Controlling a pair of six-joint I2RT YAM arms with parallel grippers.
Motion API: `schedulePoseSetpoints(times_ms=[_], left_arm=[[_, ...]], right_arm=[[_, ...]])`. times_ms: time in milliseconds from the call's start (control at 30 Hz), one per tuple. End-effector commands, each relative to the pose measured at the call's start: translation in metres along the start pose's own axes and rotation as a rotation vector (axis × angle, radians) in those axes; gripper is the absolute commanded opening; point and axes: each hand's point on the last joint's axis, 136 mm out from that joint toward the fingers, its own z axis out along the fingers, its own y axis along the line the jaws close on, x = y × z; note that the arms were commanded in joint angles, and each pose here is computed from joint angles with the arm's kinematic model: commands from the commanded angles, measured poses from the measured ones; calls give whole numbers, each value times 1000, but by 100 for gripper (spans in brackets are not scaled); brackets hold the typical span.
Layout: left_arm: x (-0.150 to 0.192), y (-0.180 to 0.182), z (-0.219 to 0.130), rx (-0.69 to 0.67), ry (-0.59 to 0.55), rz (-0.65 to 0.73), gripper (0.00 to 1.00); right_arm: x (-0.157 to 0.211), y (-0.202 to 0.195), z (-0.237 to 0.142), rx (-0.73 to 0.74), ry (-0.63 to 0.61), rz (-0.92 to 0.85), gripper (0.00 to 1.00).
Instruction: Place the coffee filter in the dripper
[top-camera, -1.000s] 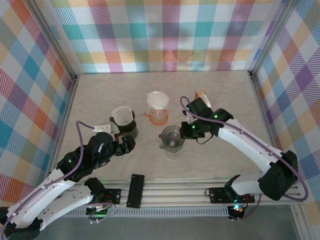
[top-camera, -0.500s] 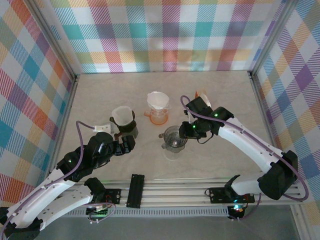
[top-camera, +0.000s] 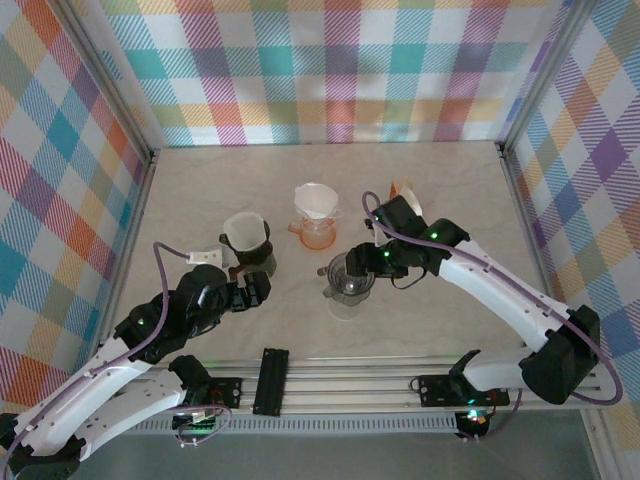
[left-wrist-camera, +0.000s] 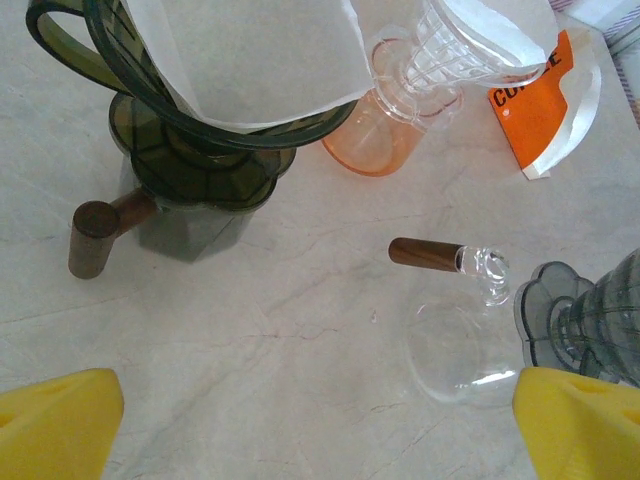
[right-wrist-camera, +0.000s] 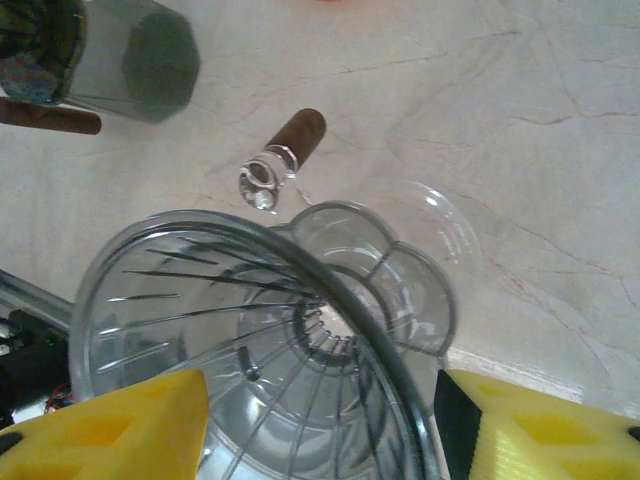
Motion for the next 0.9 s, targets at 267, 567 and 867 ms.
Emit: schedulePoseSetpoints(times_ms=[267,567,867], left_arm=[[-1,5,2,-17,-13,10,100],[-1,5,2,-18,-16,7,100],[-12,0,-4,-5,-47,-4,100]], right_arm=[[1,17,6,-54,-1,-7,64],[-4,-10,-6,83,-71,-4,70],[-41,-22,-42,192,-296,-28,77]])
